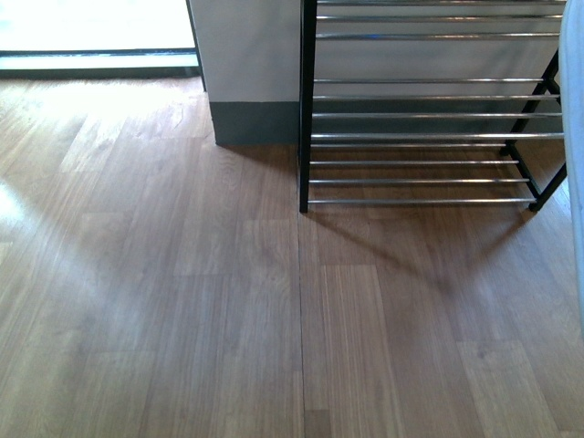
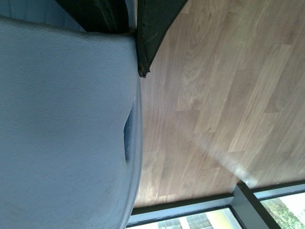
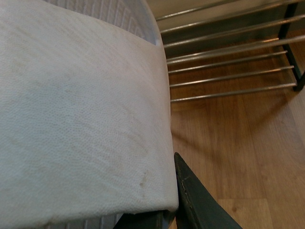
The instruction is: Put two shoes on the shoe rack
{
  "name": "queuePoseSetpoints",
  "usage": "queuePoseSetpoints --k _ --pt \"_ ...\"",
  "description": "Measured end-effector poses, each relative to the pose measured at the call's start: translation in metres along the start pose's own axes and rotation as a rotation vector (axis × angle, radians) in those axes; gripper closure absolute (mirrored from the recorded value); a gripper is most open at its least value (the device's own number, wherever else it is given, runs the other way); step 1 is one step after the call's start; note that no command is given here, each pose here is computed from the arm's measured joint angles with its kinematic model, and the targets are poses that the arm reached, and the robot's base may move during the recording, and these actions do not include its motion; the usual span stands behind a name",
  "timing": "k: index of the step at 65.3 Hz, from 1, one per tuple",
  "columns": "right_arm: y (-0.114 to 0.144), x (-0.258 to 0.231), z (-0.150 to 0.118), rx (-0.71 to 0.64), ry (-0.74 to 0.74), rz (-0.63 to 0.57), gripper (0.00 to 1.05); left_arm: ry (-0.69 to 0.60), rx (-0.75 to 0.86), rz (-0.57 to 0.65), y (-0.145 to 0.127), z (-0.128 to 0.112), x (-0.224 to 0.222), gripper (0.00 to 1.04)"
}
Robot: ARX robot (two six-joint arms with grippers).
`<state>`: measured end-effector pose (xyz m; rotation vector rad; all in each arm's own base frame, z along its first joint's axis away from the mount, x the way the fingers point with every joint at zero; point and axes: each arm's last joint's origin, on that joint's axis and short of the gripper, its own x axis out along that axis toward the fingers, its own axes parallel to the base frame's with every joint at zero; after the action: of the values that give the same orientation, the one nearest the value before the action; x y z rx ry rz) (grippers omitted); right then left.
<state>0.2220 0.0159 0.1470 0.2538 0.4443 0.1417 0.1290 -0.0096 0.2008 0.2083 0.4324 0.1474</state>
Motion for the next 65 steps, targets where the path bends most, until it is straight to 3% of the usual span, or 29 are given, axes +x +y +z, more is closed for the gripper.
queuePoseSetpoints --k 65 --pt "0.0003 0.0000 -0.0001 0.000 0.001 0.002 1.03 0.000 0.000 0.002 0.0000 -0.0001 0.0000 1.03"
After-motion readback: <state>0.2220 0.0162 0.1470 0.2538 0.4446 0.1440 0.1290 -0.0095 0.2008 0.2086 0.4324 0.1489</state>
